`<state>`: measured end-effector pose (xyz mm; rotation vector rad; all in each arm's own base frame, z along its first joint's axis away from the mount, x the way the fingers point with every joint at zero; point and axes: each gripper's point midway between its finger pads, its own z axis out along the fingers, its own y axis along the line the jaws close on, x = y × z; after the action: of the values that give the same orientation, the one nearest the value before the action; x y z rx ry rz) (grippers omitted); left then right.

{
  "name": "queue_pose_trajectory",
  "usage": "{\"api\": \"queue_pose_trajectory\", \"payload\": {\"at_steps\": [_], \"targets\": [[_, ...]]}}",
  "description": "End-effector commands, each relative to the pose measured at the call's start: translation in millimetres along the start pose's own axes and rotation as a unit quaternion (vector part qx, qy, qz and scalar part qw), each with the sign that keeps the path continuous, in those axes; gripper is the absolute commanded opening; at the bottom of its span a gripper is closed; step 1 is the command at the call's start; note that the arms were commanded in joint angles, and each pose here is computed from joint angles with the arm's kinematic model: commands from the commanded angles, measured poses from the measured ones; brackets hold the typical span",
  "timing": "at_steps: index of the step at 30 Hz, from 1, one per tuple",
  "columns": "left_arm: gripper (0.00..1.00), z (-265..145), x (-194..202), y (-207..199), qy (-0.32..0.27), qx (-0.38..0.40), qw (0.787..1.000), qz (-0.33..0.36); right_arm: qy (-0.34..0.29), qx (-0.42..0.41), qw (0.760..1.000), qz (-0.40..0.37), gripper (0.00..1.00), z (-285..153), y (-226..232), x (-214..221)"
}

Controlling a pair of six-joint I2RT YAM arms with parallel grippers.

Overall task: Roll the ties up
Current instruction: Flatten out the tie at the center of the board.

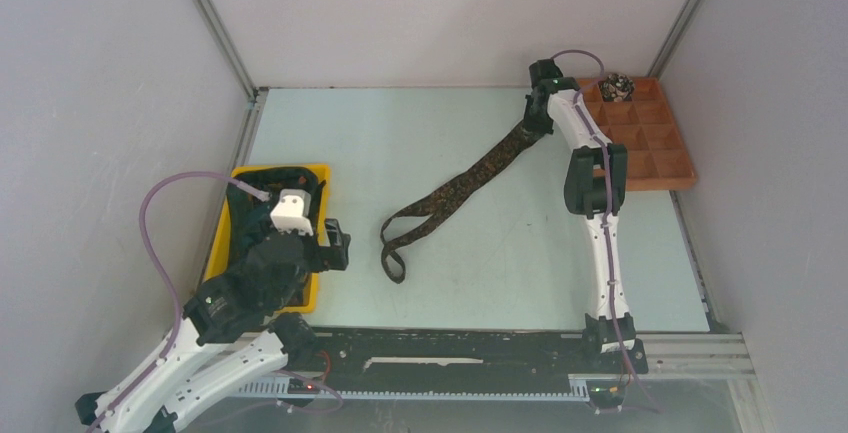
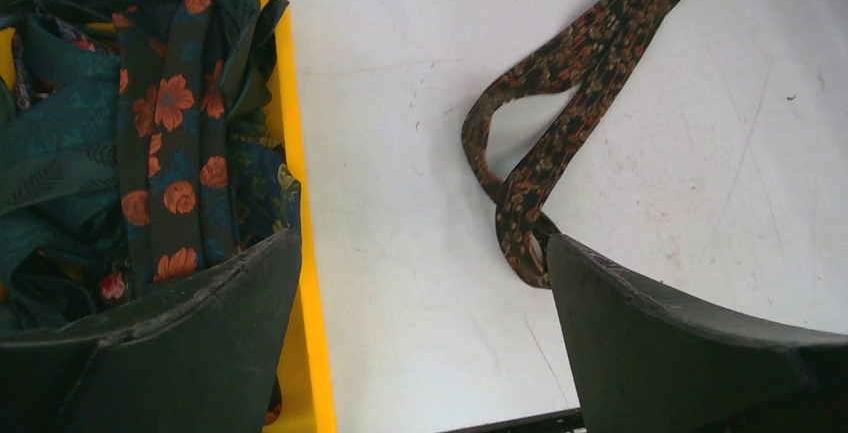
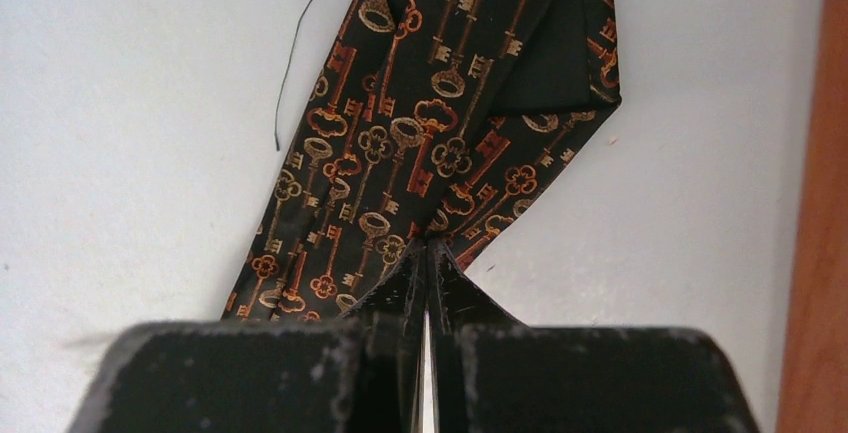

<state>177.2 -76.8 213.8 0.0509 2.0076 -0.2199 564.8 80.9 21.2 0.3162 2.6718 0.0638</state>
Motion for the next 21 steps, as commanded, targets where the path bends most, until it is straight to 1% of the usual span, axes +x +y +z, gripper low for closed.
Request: {"api": "queue_pose_trajectory", "payload": {"at_steps": [1,4,6,7,8,9,10,11,12,15,17,20,21], "targets": [[1.0,-0.9,-10.9,-9.8,0.017,-0.002,1.0,-0.023,-0.076,-0.03,0.997,0.006,0.0,-15.4,2.0,-51.0],[1.0,4.3,-1.3,-25.9,0.063,0.013,0.998,-0.027,-0.113,-0.049,0.992,0.013,0.0,-23.1,4.6,-72.9],[1.0,11.9,11.6,-32.6,0.102,0.003,0.994,-0.032,-0.147,-0.053,0.988,0.009,0.0,-29.5,6.9,-90.2],[1.0,15.0,19.1,-36.8,0.12,0.003,0.992,-0.035,-0.16,-0.053,0.986,0.005,0.04,-34.3,7.4,-97.0],[1.0,18.1,27.4,-42.3,0.138,0.008,0.99,-0.039,-0.17,-0.056,0.984,0.003,0.16,-40.4,9.5,-102.0],[1.0,21.5,36.3,-47.7,0.153,0.014,0.987,-0.044,-0.175,-0.06,0.983,0.002,0.31,-45.9,11.5,-104.9],[1.0,25.1,45.2,-53.8,0.166,0.023,0.985,-0.05,-0.18,-0.065,0.982,0.0,0.43,-54.0,13.9,-107.5],[1.0,28.4,55.1,-61.8,0.181,0.038,0.981,-0.055,-0.182,-0.071,0.981,-0.003,0.49,-62.6,17.0,-108.8],[1.0,31.9,63.7,-68.6,0.192,0.05,0.978,-0.06,-0.184,-0.078,0.98,-0.005,0.53,-70.7,21.0,-108.9],[1.0,43.7,80.9,-88.2,0.207,0.088,0.971,-0.077,-0.184,-0.097,0.978,-0.015,0.57,-96.0,31.4,-103.8],[1.0,51.1,91.6,-93.8,0.217,0.093,0.968,-0.08,-0.181,-0.113,0.977,-0.019,0.58,-113.8,37.8,-97.4],[1.0,60.7,105.0,-104.8,0.235,0.105,0.963,-0.085,-0.153,-0.148,0.977,0.0,0.58,-136.9,45.4,-76.2],[1.0,63.5,109.1,-110.2,0.242,0.113,0.96,-0.086,-0.151,-0.166,0.974,0.006,0.58,-152.8,51.2,-70.1]]}}
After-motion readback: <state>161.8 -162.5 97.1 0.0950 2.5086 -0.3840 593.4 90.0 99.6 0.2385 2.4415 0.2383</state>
